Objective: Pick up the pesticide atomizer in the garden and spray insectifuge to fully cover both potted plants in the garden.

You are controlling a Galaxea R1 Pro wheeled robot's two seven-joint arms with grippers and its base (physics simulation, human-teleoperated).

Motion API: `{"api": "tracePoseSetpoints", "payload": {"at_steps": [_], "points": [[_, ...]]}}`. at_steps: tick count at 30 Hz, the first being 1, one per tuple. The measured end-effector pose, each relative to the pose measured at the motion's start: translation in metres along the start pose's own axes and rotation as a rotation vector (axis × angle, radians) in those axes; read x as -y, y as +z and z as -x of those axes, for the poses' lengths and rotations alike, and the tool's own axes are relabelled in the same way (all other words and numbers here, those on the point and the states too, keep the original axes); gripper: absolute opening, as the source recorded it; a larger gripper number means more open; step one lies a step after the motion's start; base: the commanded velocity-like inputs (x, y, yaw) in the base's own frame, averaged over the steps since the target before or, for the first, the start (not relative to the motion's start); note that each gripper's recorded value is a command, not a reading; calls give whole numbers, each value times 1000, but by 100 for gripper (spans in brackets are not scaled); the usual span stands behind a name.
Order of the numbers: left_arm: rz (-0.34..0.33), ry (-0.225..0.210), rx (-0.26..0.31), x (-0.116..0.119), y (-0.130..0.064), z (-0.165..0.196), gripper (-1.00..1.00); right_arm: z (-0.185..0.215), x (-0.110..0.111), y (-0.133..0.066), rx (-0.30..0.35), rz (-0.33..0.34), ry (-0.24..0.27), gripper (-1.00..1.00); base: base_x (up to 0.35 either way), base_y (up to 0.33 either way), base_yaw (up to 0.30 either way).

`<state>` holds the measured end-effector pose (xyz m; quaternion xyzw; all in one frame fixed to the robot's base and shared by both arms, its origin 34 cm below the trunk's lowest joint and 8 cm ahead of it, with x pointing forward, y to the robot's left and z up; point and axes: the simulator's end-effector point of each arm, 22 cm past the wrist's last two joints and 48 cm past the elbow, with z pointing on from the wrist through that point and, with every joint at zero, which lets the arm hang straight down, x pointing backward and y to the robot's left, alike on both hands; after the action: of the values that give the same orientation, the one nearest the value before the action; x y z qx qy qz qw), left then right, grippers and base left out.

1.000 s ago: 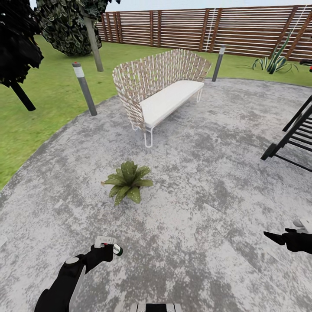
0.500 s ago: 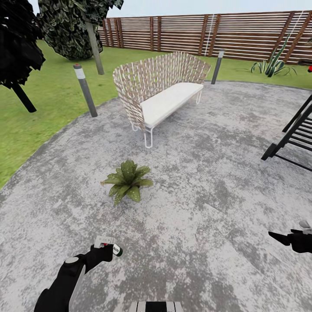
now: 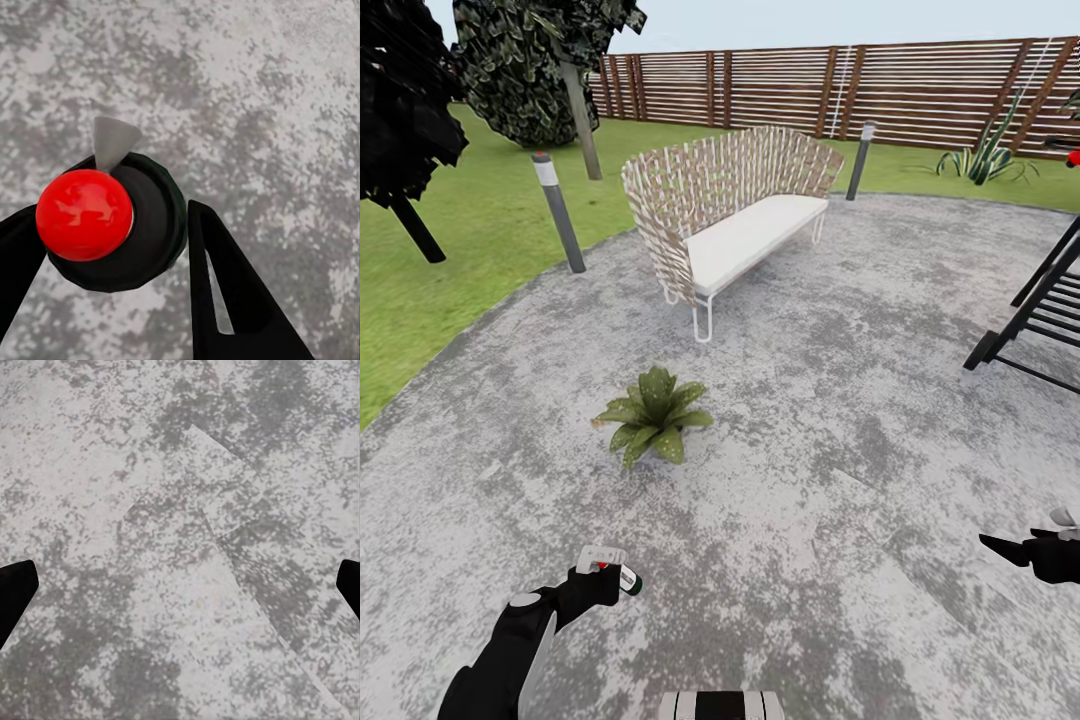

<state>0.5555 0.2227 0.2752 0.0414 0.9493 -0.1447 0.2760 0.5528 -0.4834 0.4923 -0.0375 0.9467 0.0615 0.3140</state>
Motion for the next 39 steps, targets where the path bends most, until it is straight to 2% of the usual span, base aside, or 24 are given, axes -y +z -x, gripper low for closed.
{"api": "tracePoseSetpoints", "payload": {"at_steps": [14,22,28,30,33,39], "points": [[11,-1,18,-12,14,-14,-100,-19,1,13,17,0,-6,100,0,0,0],[20,-4,23,-17,11,-12,-100,-18,0,13,20,2,-9,100,0,0,0],[49,-27,57,-32,2,-1,-100,-15,0,9,29,0,-9,100,0,0,0],[67,-30,77,-39,-7,0,-100,-14,0,8,33,0,-9,100,0,0,0],[92,-8,125,-42,-27,10,-100,-13,-1,7,37,1,-11,100,-56,0,0],[98,-27,99,-41,-36,4,-100,-10,-1,5,45,1,-13,100,-233,0,0]]}}
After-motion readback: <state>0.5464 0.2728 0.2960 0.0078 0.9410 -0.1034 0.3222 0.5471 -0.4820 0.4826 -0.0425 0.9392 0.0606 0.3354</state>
